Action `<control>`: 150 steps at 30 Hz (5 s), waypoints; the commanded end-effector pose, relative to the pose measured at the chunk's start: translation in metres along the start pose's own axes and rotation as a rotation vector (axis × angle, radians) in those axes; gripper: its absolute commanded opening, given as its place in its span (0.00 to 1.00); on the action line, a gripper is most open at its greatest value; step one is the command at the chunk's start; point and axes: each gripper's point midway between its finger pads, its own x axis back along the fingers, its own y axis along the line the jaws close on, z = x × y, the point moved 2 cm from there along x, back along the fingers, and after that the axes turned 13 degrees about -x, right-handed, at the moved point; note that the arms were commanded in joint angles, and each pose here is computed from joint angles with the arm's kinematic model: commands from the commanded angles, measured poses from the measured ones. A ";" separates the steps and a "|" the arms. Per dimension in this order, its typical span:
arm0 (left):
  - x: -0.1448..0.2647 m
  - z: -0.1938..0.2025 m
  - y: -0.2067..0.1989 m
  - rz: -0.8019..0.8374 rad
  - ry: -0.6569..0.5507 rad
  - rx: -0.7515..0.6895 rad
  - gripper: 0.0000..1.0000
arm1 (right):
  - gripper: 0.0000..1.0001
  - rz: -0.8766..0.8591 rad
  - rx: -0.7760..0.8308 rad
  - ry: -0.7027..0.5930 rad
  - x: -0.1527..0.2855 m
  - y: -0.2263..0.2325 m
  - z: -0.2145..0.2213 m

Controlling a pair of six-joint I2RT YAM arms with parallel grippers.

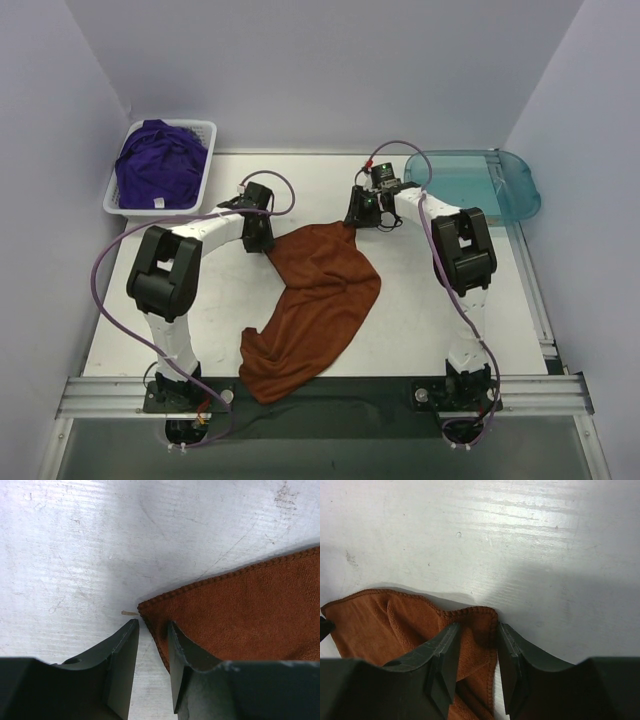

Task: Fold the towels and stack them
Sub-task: Flatten out the crumpled towel, then fold the towel

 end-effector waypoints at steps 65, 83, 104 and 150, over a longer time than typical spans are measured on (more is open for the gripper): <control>0.570 -0.104 0.022 0.149 -1.251 -0.336 0.00 | 0.00 -0.611 0.411 -0.969 0.540 0.193 -0.020; 0.665 -0.096 -0.008 0.521 -1.512 -0.393 0.00 | 0.00 -0.792 0.459 -1.186 0.654 0.225 -0.001; 0.169 -0.251 0.039 -0.096 -0.699 -0.176 0.00 | 0.00 -0.204 0.274 -0.725 0.228 0.131 -0.175; 0.089 0.132 -0.044 0.084 -0.048 -0.176 0.79 | 0.41 0.162 -0.191 -0.103 0.123 -0.058 0.155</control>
